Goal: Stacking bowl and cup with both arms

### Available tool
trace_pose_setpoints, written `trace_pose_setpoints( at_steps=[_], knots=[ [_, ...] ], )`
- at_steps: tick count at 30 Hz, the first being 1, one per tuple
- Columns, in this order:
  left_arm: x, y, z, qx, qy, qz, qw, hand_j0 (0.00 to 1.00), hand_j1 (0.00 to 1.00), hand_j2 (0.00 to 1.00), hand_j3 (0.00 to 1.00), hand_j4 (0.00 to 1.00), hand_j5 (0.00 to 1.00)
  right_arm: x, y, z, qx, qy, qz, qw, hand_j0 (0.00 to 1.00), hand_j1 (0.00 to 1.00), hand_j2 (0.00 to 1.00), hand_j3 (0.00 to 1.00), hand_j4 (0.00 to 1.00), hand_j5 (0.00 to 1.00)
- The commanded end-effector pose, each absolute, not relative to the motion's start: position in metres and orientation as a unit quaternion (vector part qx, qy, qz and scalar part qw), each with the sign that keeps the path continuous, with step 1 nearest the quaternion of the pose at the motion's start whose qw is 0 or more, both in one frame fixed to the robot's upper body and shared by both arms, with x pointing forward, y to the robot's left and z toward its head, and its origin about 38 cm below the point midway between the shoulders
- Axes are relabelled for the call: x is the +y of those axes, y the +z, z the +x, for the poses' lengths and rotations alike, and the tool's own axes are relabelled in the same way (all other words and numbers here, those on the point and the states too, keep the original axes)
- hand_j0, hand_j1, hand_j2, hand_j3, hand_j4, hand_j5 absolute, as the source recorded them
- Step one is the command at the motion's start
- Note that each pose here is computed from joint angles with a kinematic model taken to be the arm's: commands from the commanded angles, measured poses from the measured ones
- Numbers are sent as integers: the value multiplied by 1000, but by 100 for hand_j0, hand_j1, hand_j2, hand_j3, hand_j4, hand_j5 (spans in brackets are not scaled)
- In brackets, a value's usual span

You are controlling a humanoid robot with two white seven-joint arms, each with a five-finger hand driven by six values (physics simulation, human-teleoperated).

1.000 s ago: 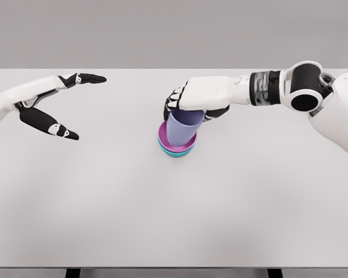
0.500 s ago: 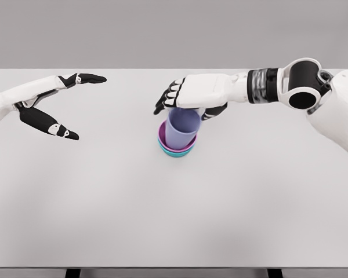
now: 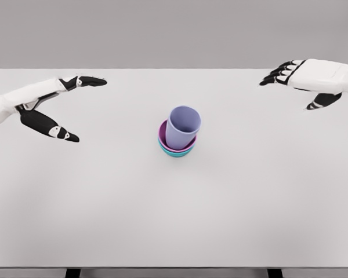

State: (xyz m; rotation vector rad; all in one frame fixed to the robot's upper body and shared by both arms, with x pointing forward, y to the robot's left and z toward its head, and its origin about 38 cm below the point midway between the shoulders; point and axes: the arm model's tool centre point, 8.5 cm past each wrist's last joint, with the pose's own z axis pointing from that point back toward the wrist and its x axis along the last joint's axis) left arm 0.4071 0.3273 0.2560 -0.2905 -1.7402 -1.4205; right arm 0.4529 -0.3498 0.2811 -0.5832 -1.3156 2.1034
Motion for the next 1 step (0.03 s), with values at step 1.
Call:
trace_pose_setpoints(
  at_steps=[1],
  knots=[
    [328, 257, 407, -697, -565, -117, 426, 100, 100, 100, 100, 100, 100, -363, 291, 452, -493, 783, -233, 301, 100, 100, 100, 100, 100, 100]
  ],
)
